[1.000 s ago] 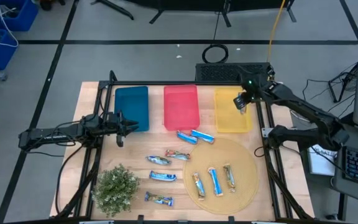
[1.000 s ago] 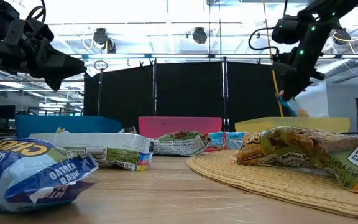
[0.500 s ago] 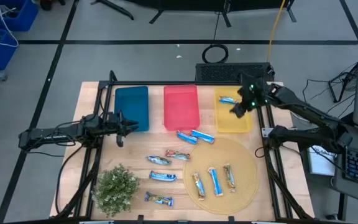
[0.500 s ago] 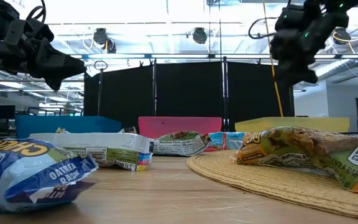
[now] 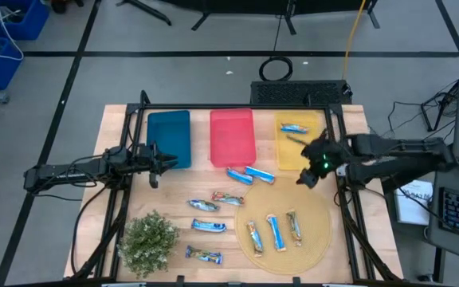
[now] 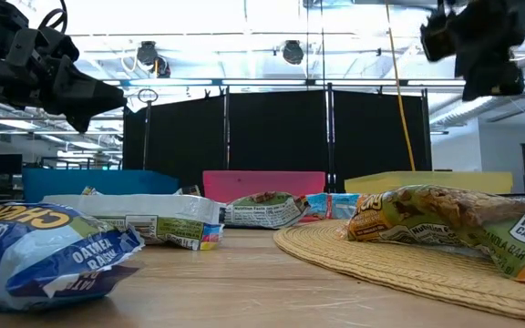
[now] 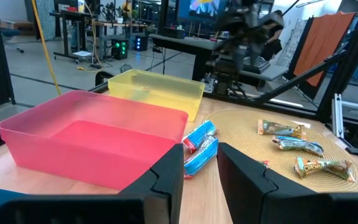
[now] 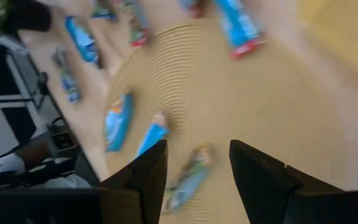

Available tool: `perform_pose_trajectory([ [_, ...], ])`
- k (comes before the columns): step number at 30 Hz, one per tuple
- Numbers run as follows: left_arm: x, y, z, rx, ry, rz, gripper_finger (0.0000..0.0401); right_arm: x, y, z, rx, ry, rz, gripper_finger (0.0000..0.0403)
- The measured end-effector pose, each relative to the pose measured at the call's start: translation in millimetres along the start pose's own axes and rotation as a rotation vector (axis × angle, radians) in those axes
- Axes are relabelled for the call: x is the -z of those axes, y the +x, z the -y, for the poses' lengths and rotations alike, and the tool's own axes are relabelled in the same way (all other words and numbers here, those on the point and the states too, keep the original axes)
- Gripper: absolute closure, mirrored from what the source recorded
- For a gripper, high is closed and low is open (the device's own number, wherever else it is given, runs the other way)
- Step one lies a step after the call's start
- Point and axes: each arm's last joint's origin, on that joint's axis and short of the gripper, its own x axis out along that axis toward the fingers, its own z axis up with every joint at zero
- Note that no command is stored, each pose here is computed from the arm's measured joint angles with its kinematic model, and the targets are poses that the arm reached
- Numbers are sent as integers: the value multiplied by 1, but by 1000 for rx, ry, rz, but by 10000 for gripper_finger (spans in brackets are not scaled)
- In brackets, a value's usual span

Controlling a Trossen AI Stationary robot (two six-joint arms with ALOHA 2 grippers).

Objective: Pick and place Granola Bars by type
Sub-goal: Put the yellow granola bar into the yellow bin

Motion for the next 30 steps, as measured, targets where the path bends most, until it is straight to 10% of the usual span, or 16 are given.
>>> perform_pose_trajectory([
  [14, 0, 0, 0, 0, 0, 0, 297, 64, 76, -42, 257, 30, -156, 238],
  [30, 0, 0, 0, 0, 0, 0, 297, 78, 125, -44, 382, 115, -152, 238],
])
